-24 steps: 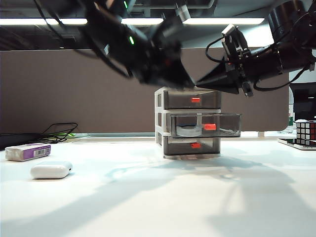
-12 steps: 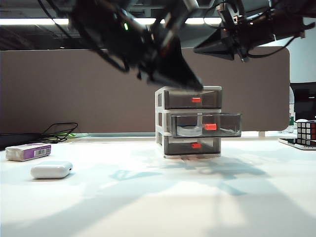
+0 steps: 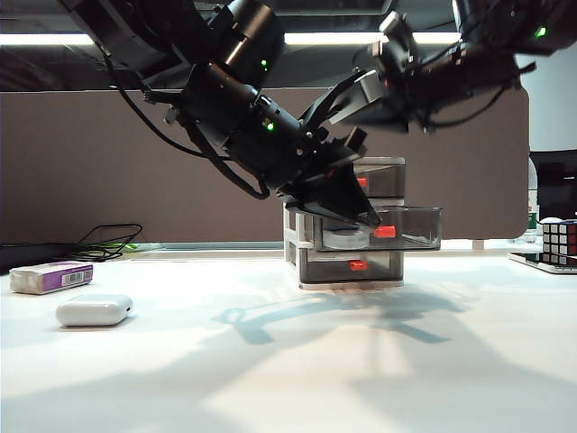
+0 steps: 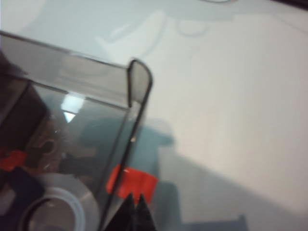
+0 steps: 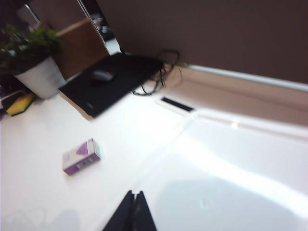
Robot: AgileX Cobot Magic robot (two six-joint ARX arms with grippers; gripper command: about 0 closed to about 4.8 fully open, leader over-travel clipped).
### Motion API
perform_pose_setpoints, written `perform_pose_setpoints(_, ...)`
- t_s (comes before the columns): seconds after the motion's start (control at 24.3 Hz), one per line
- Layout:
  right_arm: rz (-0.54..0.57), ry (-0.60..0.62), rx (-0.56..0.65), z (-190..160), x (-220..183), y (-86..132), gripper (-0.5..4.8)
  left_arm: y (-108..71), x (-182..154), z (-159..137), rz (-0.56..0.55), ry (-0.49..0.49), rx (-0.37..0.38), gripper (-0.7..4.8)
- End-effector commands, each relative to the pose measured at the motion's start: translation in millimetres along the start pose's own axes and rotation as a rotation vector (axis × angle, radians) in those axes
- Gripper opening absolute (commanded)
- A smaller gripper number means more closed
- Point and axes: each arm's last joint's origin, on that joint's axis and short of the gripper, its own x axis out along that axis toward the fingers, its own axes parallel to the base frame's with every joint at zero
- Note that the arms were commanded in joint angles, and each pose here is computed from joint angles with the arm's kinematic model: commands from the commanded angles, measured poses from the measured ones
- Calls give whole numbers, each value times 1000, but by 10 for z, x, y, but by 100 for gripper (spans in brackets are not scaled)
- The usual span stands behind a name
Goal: Open the second layer of the drawer on the table, pick up the transparent tape on the table and put it in, and finally close the drawer.
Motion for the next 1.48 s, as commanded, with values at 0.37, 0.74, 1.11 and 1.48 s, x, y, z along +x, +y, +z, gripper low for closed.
perform_pose_setpoints(0.37, -96, 52, 44, -199, 119, -140, -5, 91, 78, 13, 167, -46, 26, -6)
perform_pose_setpoints(0.74, -118, 82, 48, -235, 115, -148, -5, 164, 65, 96, 369, -112, 45, -6)
perform_pose_setpoints(1.11, -117, 93, 29, -246, 114, -149, -5, 316, 164, -8, 457, -144, 38, -6)
perform_pose_setpoints(1.48, -118, 107, 13, -261, 112, -150, -5, 373, 184, -10, 540, -182, 38, -6)
